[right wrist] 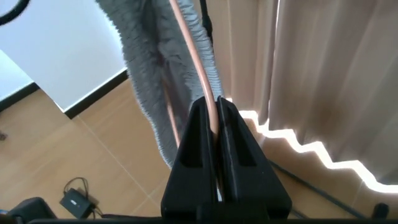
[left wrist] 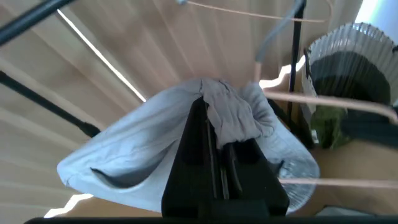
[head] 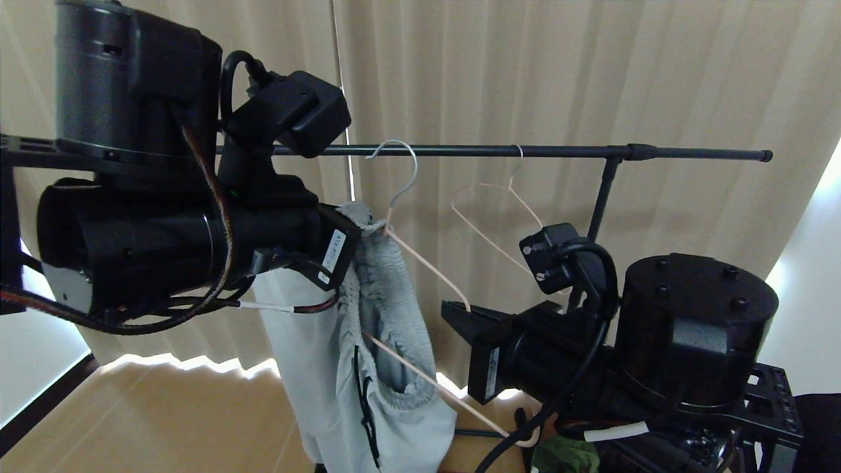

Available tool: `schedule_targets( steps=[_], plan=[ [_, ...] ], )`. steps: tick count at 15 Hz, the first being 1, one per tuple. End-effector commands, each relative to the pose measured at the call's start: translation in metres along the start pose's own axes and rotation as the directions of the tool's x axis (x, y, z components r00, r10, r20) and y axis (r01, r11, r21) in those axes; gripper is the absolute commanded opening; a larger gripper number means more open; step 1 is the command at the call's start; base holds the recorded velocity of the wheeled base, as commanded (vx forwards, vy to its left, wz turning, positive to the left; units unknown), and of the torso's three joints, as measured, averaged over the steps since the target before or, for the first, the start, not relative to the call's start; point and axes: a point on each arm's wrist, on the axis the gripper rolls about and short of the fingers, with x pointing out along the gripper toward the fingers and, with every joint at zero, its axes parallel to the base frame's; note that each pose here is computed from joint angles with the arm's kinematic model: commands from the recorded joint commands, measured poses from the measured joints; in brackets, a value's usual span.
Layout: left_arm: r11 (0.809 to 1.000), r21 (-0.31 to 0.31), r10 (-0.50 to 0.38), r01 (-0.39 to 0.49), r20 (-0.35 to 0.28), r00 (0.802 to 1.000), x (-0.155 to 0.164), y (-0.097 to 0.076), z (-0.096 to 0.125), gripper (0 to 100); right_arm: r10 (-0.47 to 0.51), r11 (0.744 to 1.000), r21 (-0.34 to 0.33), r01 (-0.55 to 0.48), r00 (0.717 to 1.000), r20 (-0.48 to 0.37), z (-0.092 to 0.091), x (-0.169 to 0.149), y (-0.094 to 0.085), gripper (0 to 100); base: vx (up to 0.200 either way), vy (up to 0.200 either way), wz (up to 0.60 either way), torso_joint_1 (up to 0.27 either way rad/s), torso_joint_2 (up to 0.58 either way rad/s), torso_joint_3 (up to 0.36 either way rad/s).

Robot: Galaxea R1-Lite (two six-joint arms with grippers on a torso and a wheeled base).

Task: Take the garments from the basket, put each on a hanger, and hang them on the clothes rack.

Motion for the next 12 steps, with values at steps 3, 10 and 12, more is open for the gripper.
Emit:
schedule_targets(
  steps=[3,10,12],
  plan=[
    [1.0,0.001,-0.001,0.001,0.0,1.0,-0.015,0.002,-0.008,0,0.0,1.0,-0.017,0.001,0.999,0.054,0.005,0.002,-0.003,0,0.0,0.0,0.0,0.0,0.0,0.0],
    [1.0,0.008,-0.012,0.012,-0.026,1.0,-0.021,0.0,-0.021,0,0.07,0.997,-0.029,-0.067,0.99,0.122,0.016,0.0,-0.001,0,0.0,0.0,0.0,0.0,0.0,0.0],
    [1.0,0.01,-0.013,0.014,-0.026,1.0,-0.025,0.0,-0.023,0,0.071,0.997,-0.027,-0.068,0.989,0.131,0.018,-0.001,-0.001,0,0.0,0.0,0.0,0.0,0.0,0.0]
  ],
)
